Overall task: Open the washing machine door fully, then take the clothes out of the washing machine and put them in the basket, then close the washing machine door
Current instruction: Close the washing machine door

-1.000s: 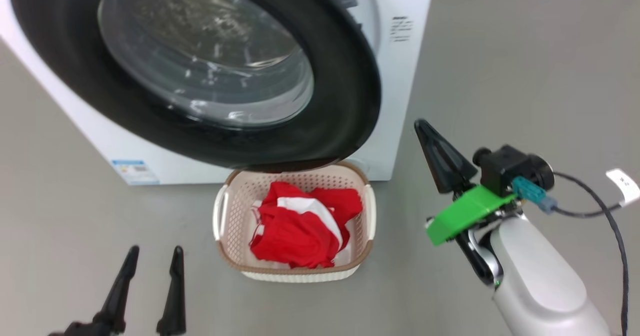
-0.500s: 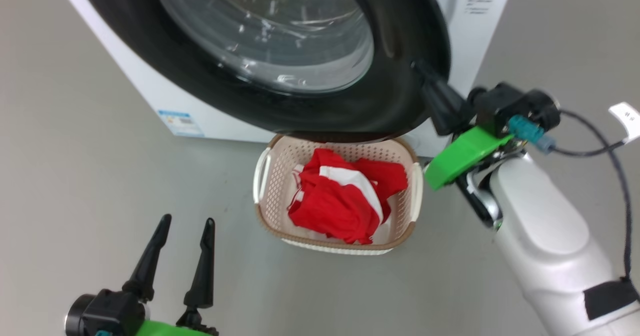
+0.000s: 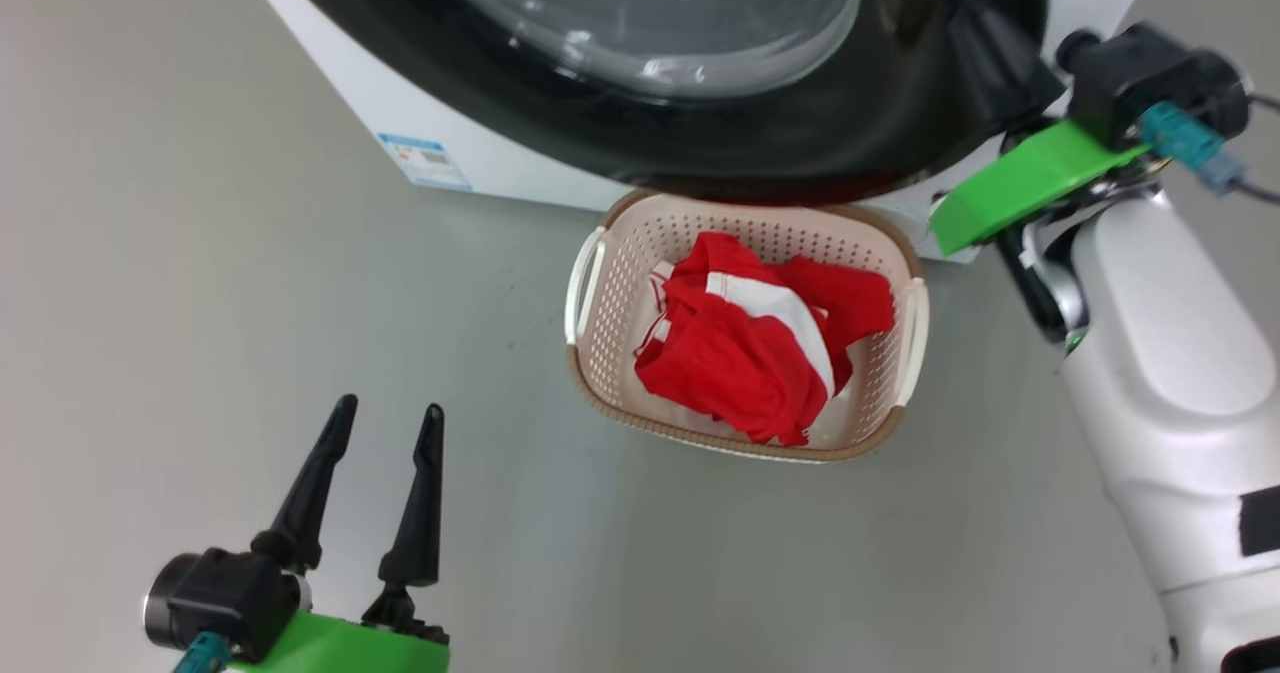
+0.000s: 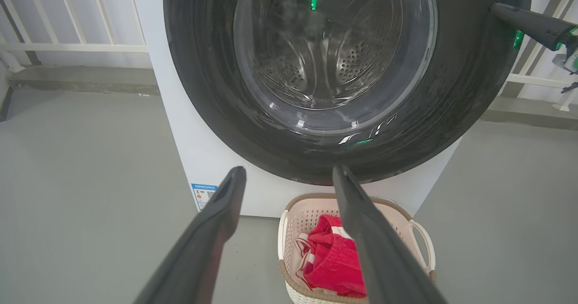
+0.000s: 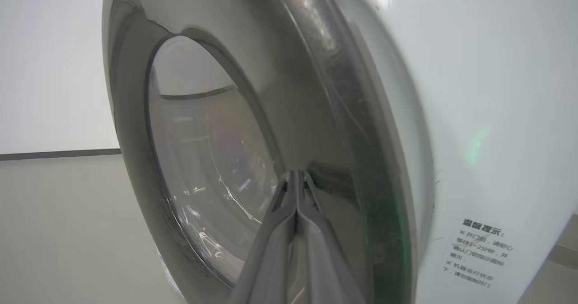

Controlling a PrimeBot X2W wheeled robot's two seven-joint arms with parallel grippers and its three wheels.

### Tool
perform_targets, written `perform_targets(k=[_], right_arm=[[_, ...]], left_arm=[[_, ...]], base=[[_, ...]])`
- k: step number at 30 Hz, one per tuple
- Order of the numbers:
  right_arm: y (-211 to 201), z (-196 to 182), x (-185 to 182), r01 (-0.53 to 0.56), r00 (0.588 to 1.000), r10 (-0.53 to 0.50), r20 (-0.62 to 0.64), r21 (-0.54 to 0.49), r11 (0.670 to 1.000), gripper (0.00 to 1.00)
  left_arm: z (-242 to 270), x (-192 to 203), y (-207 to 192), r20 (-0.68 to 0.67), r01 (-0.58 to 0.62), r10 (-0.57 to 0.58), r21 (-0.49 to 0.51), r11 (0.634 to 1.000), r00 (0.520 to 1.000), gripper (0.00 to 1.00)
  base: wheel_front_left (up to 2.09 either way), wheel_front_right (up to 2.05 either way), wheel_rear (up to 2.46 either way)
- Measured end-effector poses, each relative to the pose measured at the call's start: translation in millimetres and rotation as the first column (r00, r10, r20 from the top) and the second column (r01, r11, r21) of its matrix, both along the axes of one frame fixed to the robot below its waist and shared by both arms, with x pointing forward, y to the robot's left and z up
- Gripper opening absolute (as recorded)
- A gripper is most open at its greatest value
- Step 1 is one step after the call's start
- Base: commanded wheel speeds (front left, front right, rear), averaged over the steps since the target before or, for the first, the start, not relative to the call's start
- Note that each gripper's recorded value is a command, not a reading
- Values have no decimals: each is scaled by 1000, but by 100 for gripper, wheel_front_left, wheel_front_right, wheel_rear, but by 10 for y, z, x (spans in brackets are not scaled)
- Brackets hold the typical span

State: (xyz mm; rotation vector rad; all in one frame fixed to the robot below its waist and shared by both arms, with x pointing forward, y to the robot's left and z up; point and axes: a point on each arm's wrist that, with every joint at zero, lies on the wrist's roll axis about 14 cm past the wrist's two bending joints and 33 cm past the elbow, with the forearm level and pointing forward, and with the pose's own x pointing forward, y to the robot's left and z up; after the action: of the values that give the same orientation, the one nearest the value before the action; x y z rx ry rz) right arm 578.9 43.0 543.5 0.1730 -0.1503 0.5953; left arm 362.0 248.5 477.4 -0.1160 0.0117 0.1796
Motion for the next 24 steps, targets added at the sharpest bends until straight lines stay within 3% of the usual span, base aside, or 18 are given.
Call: perform_targets(k=[12, 24], right_arm=[[-188, 18, 377, 87, 996, -87, 2, 62, 994, 0], [-181, 42, 413, 109, 994, -109, -5, 90, 990, 0]], left_arm=[[-107, 66, 104, -29, -32, 31, -13, 999, 999, 100], [-168, 94, 222, -43, -67, 66, -22, 998, 997, 100]], base=[[0, 0, 0], [0, 0, 0]])
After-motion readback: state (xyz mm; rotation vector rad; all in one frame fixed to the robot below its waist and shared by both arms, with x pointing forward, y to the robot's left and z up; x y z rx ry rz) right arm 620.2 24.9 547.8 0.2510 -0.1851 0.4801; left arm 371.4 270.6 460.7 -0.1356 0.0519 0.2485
